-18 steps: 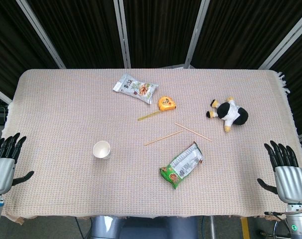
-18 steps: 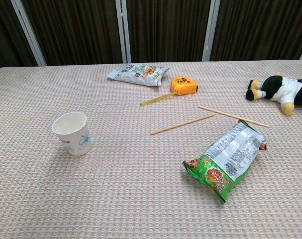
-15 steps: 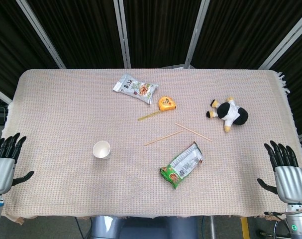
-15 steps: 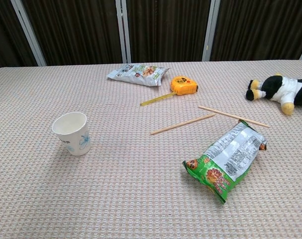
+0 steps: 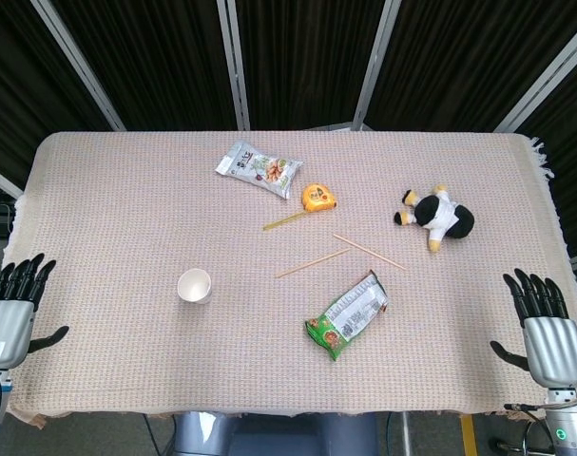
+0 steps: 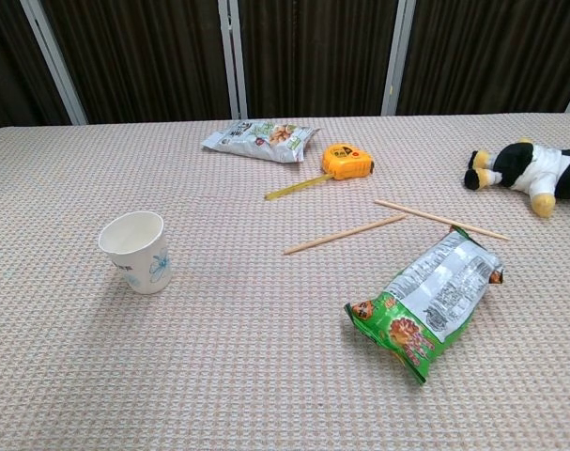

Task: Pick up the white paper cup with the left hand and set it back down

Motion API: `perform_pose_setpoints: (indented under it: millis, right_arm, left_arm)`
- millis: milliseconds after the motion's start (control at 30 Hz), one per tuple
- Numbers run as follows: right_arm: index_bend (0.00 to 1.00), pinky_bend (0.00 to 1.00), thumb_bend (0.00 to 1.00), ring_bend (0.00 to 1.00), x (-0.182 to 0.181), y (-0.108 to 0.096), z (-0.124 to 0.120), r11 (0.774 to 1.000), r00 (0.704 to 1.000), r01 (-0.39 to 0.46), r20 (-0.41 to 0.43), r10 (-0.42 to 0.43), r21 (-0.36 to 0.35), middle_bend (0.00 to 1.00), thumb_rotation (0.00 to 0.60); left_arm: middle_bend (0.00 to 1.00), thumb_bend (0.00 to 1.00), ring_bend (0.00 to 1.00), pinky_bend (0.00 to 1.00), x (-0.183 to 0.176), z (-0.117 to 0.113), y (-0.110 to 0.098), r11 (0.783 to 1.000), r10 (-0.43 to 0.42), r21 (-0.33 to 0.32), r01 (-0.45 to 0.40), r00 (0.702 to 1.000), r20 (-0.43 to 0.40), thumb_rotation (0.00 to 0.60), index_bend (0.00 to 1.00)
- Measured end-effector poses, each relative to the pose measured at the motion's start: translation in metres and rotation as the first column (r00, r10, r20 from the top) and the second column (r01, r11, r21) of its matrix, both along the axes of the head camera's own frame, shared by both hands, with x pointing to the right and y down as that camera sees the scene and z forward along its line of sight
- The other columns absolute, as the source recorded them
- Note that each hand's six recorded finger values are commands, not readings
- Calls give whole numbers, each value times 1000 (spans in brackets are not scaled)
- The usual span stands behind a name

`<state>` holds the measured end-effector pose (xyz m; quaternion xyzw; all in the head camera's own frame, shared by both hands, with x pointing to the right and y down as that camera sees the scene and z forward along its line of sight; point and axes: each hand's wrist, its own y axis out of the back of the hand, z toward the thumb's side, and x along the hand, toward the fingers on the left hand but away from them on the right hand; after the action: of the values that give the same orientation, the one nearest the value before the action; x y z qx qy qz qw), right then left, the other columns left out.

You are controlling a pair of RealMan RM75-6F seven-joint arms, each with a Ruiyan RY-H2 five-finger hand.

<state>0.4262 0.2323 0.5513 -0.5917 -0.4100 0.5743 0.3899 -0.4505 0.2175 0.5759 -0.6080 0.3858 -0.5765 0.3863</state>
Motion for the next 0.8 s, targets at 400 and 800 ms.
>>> perform_pose_setpoints:
  millis: [400,800]
  right_arm:
    - [0,0,16,0,-2,3,-4,1000,1000,8,19,-8,4,0,600]
    - [0,0,16,0,-1,2,-4,1000,999,16,42,-15,-2,0,600]
  left_arm:
    - [0,2,0,0,42,16,-28,995,78,-55,-78,997,-13,600,68]
    - [0,3,0,0,135,65,-57,950,217,-229,-213,976,-9,600,120]
